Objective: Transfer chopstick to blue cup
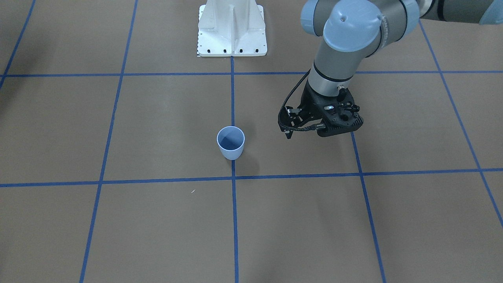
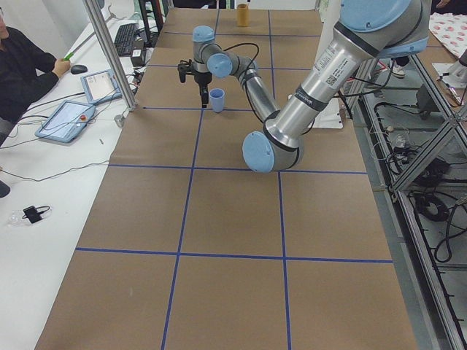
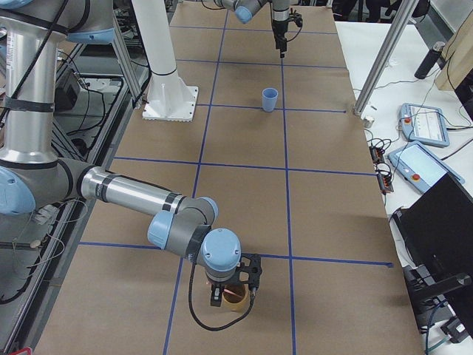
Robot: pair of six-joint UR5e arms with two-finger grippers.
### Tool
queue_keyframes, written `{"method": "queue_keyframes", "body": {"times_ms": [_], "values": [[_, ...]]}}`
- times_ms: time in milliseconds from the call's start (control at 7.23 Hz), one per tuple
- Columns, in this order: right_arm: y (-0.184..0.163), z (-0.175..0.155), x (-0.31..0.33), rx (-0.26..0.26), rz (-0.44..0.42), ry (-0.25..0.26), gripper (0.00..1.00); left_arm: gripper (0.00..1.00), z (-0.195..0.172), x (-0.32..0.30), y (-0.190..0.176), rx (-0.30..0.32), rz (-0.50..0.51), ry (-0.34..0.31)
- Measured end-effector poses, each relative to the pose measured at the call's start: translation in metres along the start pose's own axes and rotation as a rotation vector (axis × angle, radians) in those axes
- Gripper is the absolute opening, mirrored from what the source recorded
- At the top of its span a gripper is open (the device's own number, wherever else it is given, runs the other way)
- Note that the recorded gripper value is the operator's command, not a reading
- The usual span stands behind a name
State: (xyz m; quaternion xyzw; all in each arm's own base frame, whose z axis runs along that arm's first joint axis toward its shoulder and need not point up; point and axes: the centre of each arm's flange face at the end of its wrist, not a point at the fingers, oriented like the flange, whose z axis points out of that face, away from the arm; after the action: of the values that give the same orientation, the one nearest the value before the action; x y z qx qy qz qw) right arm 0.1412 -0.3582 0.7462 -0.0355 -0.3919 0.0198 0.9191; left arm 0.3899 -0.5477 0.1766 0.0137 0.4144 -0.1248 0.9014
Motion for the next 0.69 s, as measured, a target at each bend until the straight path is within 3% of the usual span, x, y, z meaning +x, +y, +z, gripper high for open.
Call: {"method": "queue_keyframes", "body": {"times_ms": [415,691], "values": [[0.0025,-0.0074,0.0034,0.019,0.008,0.004,0.52,0.99,0.0008,0.0,0.001,-0.003,0.0,-0.004],[0.0007,-0.0095,0.0033,0.022,0.005,0.009,0.26,0.99,0.0021,0.0005,0.0016,-0.005,0.0,-0.005]]}}
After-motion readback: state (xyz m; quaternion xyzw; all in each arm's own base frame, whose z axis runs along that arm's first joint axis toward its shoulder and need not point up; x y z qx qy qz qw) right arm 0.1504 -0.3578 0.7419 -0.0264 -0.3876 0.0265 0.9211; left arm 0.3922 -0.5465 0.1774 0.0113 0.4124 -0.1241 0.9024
